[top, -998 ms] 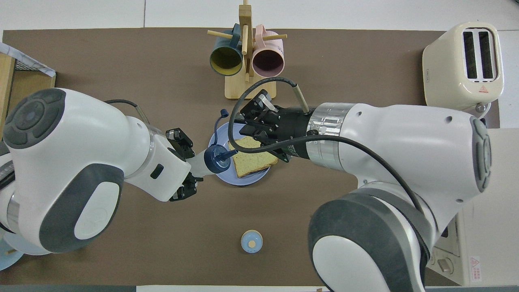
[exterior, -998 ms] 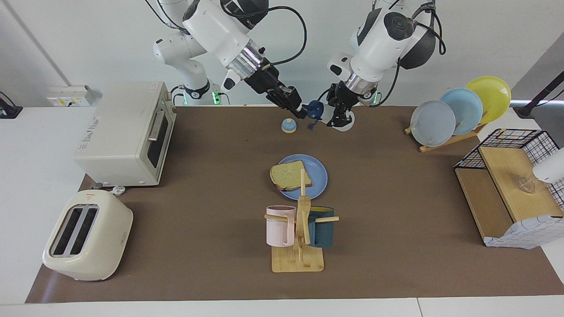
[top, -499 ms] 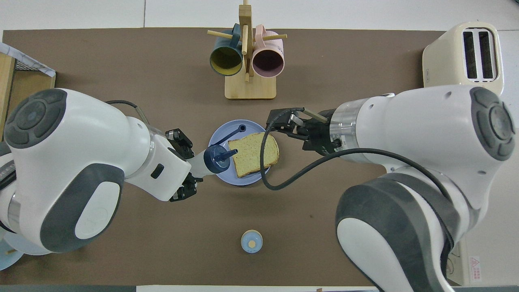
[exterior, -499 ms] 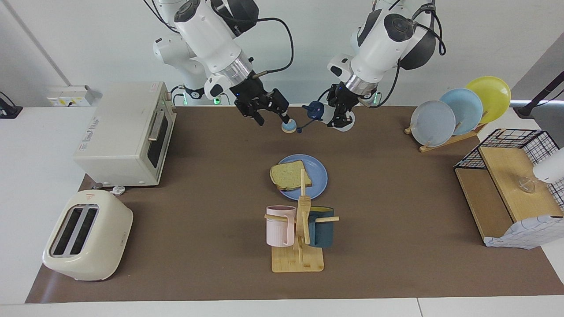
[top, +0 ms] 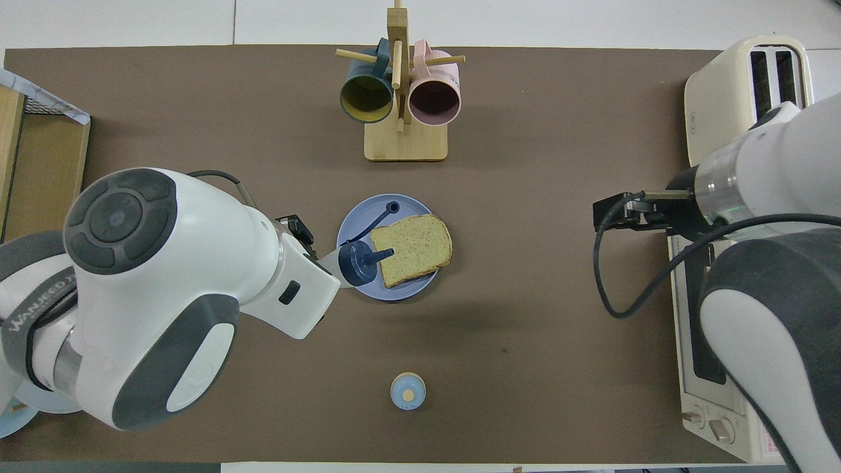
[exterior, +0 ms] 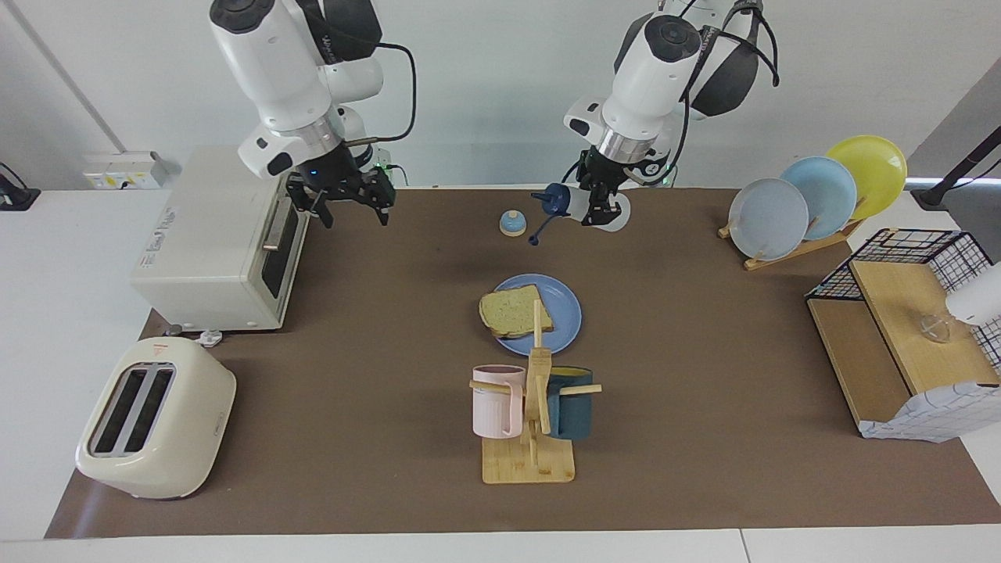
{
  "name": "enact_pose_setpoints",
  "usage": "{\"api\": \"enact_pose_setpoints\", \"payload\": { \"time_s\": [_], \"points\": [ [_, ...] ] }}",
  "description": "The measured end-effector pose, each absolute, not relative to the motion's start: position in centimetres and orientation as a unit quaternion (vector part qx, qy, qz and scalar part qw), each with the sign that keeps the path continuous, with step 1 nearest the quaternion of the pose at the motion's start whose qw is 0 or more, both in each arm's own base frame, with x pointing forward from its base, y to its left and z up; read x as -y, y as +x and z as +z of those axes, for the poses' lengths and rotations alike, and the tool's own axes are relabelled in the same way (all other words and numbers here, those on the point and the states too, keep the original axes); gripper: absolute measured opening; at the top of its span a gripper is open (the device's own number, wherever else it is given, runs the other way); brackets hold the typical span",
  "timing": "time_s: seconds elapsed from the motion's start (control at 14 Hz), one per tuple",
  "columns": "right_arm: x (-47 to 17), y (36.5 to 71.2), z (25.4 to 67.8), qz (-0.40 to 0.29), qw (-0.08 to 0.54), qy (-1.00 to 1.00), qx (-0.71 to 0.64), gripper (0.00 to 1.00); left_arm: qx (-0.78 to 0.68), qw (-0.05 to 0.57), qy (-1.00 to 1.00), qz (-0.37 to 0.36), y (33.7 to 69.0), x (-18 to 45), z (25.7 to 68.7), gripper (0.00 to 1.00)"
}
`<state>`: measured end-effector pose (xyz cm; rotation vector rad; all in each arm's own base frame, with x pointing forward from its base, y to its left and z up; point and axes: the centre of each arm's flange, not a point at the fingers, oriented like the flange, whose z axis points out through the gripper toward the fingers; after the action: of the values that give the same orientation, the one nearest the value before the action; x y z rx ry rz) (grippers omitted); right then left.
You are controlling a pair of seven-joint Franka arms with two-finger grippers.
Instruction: Put bread on plate and add seasoning
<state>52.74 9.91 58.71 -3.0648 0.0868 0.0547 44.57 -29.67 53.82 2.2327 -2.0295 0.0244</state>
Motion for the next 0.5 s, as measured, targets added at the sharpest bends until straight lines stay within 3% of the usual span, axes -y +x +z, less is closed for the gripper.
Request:
{"api": "enact_pose_setpoints", "payload": {
  "time_s": [0.14, 0.5],
  "points": [
    [-7.1, 52.2, 59.9, 0.027, 0.004, -0.999, -0.029, 1.0, 0.674, 0.043, 0.737, 0.003, 44.6, 29.6, 53.8, 0.41],
    [-3.3, 52.4, 60.5, 0.034, -0.007, -0.999, -0.014, 1.0, 0.691, -0.005, 0.722, -0.014, 43.9, 30.3, 53.2, 0.41]
  ]
}}
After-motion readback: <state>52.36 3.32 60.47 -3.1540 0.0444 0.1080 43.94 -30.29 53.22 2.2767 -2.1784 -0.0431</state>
